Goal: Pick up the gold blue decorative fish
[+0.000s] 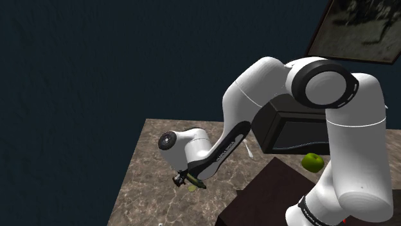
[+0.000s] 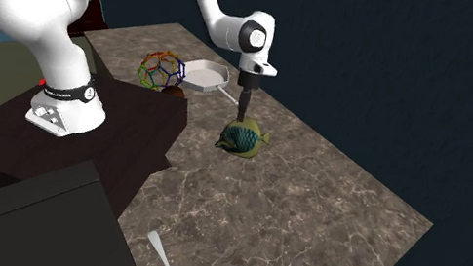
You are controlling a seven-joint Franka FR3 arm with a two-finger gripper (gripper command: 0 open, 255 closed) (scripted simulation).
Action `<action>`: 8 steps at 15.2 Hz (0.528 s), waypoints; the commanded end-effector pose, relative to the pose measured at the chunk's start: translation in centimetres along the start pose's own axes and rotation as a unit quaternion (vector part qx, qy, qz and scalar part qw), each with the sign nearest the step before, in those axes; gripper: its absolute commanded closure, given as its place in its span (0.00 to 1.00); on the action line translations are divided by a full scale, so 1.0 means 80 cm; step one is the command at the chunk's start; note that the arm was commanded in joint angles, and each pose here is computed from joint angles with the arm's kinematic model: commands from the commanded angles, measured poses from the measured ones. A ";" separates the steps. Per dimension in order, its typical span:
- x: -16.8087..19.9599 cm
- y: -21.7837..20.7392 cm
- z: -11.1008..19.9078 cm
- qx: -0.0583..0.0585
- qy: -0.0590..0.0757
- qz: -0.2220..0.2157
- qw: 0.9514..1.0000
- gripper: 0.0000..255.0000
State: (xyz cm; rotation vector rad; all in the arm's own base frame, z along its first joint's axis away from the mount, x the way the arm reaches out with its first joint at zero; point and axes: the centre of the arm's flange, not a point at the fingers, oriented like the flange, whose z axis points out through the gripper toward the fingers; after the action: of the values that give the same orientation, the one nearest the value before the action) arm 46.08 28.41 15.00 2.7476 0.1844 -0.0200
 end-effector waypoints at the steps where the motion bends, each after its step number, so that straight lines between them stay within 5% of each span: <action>1: 0.000 -0.005 0.013 0.000 0.000 0.000 1.000 0.00; 3: 0.000 -0.007 0.016 0.000 0.000 0.000 1.000 0.00; 4: 0.000 -0.006 0.016 0.000 0.000 0.000 1.000 1.00; 8: 0.000 -0.006 0.016 0.000 0.000 0.000 1.000 1.00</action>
State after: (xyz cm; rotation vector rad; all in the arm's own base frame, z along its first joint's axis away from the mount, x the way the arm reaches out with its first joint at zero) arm 46.07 28.47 13.74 2.7485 0.1855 -0.0176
